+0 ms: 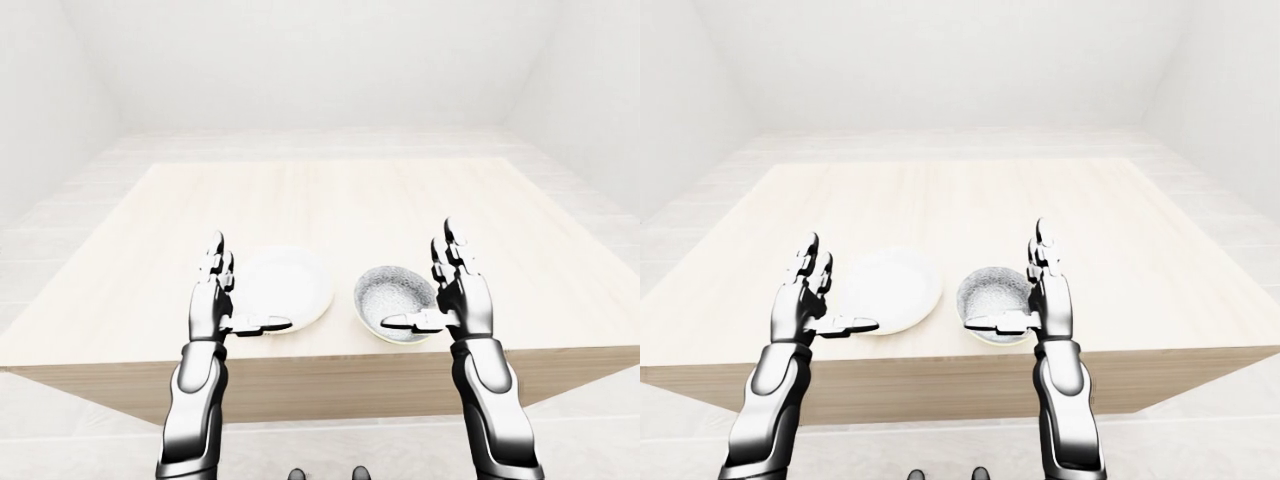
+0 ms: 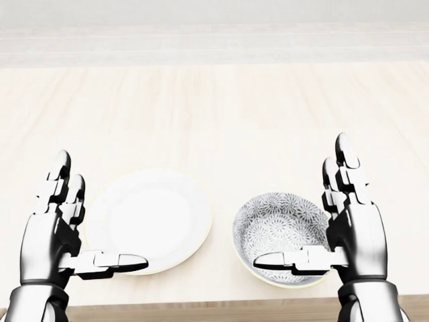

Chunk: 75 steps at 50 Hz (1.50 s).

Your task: Put the bowl on the plate.

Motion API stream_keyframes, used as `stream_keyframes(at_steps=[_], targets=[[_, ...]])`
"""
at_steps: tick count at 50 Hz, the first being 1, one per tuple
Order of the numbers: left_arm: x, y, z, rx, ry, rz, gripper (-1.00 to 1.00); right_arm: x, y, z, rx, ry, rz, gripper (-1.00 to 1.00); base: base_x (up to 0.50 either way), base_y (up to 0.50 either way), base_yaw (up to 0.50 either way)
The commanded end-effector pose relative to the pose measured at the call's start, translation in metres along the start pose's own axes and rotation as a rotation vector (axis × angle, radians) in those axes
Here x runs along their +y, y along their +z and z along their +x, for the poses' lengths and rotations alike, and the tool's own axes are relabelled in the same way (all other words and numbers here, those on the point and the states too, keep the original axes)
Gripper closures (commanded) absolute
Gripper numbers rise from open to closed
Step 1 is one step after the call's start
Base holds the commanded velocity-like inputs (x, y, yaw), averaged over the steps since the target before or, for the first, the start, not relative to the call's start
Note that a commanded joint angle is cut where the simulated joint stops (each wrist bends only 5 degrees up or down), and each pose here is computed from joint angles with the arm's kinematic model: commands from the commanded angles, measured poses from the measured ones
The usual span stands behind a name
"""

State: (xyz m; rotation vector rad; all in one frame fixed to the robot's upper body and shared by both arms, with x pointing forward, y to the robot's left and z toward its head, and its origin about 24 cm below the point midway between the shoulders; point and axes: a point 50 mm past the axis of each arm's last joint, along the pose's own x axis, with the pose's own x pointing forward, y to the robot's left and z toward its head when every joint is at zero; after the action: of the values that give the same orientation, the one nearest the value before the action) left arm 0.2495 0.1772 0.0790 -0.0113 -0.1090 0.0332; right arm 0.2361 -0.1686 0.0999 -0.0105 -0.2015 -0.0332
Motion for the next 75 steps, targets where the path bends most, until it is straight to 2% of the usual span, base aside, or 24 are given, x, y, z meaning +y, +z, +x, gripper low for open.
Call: stream_keyframes(at_steps=[1, 7, 11, 21, 31, 49, 57, 60, 66, 75], targets=[[0.002, 0.0, -0.001, 0.003, 0.02, 0.025, -1.0, 0.0, 0.003, -0.001, -0.013, -0.001, -0.001, -1.0, 0.0, 0.5, 0.0], [0.003, 0.0, -0.001, 0.003, 0.023, 0.031, -1.0, -0.001, 0.001, 0.0, -0.005, -0.016, -0.006, -1.0, 0.0, 0.45, 0.0], [0.003, -0.001, -0.001, 0.006, 0.024, 0.034, -1.0, -0.004, 0.002, 0.001, -0.009, -0.042, 0.005, -1.0, 0.0, 0.0, 0.0], [0.003, -0.005, 0.0, 0.024, 0.018, 0.036, -1.0, -0.003, 0.002, -0.001, -0.006, -0.032, -0.01, -1.0, 0.0, 0.0, 0.0], [0.004, -0.009, 0.0, 0.04, 0.028, 0.051, -1.0, -0.005, 0.004, -0.002, -0.016, -0.034, -0.005, -1.0, 0.0, 0.49, 0.0], [0.003, -0.001, 0.0, 0.007, 0.019, 0.026, -1.0, -0.007, 0.01, -0.005, -0.036, -0.035, -0.015, -1.0, 0.0, 0.13, 0.0], [0.004, -0.001, 0.0, 0.007, 0.044, 0.042, -1.0, -0.008, 0.014, -0.007, -0.051, -0.035, -0.032, -1.0, 0.0, 0.0, 0.0], [0.005, -0.001, -0.001, 0.005, 0.021, 0.026, -1.0, -0.008, 0.015, -0.01, -0.049, -0.026, -0.097, -1.0, 0.0, 0.0, 0.0], [0.006, -0.006, 0.0, 0.029, 0.03, 0.049, -1.0, -0.017, 0.023, -0.011, -0.077, -0.071, -0.235, -1.0, 0.0, 0.0, 0.0], [0.007, -0.008, -0.002, 0.036, 0.028, 0.051, -1.0, -0.027, 0.039, -0.013, -0.128, -0.116, -0.363, -1.0, 0.0, 0.0, 0.0]])
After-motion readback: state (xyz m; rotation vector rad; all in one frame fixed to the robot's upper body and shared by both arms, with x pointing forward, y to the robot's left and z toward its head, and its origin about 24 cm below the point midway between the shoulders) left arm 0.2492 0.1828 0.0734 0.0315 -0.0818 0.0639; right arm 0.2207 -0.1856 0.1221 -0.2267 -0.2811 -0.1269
